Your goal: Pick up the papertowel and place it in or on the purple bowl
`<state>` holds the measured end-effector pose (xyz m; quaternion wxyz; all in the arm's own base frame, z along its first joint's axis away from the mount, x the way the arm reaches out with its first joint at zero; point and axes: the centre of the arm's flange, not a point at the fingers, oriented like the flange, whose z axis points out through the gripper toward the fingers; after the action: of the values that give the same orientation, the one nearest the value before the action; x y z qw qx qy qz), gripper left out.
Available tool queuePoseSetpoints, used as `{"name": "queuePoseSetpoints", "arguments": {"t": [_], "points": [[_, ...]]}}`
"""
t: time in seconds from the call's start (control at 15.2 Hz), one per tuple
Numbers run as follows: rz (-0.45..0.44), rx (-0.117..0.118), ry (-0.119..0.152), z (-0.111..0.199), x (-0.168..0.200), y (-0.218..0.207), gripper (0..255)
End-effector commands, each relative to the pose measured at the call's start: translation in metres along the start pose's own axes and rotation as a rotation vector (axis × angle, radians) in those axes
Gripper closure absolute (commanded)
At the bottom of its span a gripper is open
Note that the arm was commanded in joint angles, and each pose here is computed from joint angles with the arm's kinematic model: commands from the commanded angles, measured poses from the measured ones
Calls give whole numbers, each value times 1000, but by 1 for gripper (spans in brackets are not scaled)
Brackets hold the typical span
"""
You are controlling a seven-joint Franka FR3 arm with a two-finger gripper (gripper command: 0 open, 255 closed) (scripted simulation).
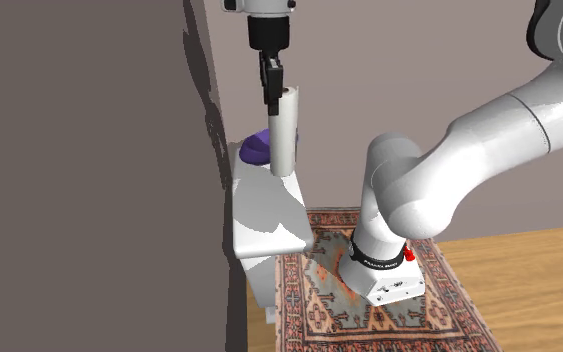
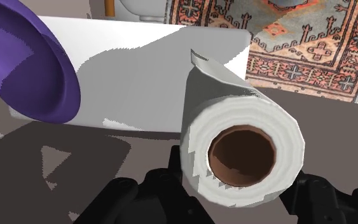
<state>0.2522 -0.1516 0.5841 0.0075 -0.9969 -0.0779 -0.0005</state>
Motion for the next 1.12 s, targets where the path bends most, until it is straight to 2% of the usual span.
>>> {"name": "queuePoseSetpoints", "arguments": {"t": [0.0, 1.06], "points": [[0, -1, -1, -8, -2, 26, 255], [0, -1, -1, -53, -18, 232, 255]]}}
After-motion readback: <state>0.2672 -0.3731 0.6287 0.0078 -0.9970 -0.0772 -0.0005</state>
